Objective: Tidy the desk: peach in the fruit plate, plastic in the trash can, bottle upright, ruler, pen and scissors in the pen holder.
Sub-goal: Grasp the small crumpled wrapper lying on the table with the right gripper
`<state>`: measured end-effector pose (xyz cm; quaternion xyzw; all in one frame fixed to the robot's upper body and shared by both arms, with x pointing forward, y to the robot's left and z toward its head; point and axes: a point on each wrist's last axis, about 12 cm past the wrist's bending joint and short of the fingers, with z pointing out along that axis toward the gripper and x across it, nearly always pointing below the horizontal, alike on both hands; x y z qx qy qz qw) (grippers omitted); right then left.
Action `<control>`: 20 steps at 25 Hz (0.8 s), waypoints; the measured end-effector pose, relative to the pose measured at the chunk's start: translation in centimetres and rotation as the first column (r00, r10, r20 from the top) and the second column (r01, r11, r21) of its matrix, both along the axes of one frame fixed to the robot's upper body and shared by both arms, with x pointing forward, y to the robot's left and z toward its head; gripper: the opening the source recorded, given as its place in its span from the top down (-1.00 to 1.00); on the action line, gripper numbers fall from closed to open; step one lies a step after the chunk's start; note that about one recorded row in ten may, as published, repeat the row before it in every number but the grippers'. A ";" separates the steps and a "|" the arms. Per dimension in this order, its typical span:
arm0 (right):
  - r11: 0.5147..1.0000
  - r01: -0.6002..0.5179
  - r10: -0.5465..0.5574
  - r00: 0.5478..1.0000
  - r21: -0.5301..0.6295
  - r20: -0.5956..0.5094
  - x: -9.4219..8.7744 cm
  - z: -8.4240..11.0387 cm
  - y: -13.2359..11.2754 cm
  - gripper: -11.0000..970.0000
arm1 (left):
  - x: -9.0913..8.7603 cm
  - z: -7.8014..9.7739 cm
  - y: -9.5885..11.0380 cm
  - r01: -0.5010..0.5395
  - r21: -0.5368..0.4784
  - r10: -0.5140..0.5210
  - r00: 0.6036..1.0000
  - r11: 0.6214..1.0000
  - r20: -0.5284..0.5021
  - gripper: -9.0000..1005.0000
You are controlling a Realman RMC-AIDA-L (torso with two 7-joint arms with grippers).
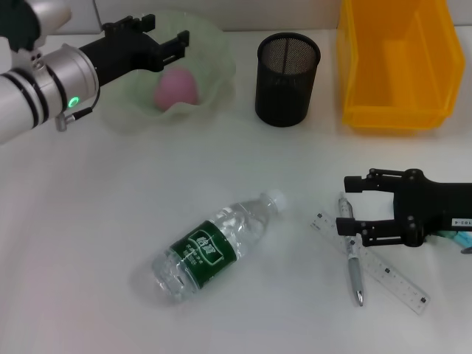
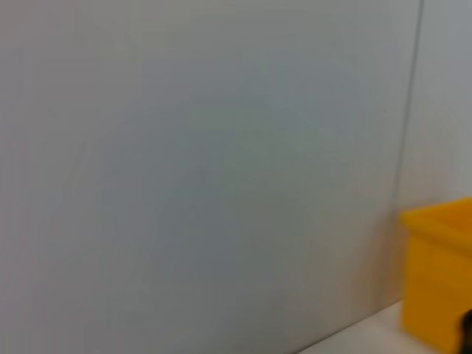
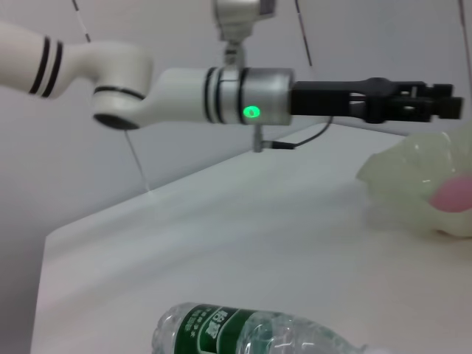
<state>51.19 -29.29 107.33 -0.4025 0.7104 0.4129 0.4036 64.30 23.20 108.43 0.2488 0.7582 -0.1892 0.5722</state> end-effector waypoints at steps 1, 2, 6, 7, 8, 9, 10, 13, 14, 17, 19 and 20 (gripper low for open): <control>1.000 0.000 0.000 1.000 0.000 0.000 0.0 0.0 0.0 -0.68 | -0.2 0.0 0.0 0.012 -0.012 -0.012 1.000 1.000 0.003 -0.21; 1.000 0.004 -0.004 1.000 0.002 -0.005 0.0 0.1 -0.1 -0.68 | -1.0 0.1 0.2 0.054 -0.049 -0.053 0.998 0.997 0.019 -0.25; 1.000 0.025 -0.025 0.999 0.010 -0.025 0.4 1.6 -1.1 -0.68 | -2.9 0.3 0.8 0.155 -0.124 -0.147 0.987 0.980 0.071 -0.43; 0.999 0.038 -0.037 0.999 0.014 -0.033 0.6 2.3 -1.4 -0.68 | -2.9 0.3 0.8 0.155 -0.124 -0.147 0.987 0.980 0.071 -0.47; 0.999 0.047 -0.046 0.998 0.016 -0.038 0.7 3.0 -1.8 -0.68 | -5.2 0.3 1.4 0.255 -0.177 -0.236 0.964 0.951 0.122 -0.51; 0.998 0.057 -0.056 0.997 0.017 -0.046 0.9 3.8 -2.2 -0.68 | -6.5 0.1 1.9 0.297 -0.200 -0.273 0.952 0.934 0.138 -0.55; 0.998 0.069 -0.068 0.996 0.011 -0.055 1.2 4.6 -2.5 -0.68 | -7.2 0.0 2.2 0.316 -0.207 -0.291 0.946 0.926 0.145 -0.56; 0.991 0.122 -0.127 0.985 -0.053 -0.116 2.2 7.8 -3.7 -0.68 | -9.0 -0.3 2.9 0.383 -0.183 -0.354 0.920 0.906 0.170 -0.59; 0.986 0.136 -0.148 0.979 -0.092 -0.139 2.5 9.0 -4.0 -0.68 | -9.4 -0.4 3.0 0.399 -0.167 -0.373 0.912 0.902 0.168 -0.60; 0.952 0.142 -0.200 0.960 -0.271 -0.199 3.0 12.3 -4.3 -0.68 | -10.0 -0.6 3.0 0.454 -0.120 -0.437 0.888 0.883 0.142 -0.61; 0.889 0.125 -0.241 0.946 -0.440 -0.217 3.1 14.1 -3.8 -0.68 | -10.0 -0.6 3.0 0.458 -0.116 -0.443 0.886 0.881 0.138 -0.61; 0.864 0.117 -0.252 0.943 -0.491 -0.219 3.1 14.5 -3.5 -0.68 | -10.0 -0.7 3.0 0.462 -0.104 -0.449 0.885 0.881 0.125 -0.61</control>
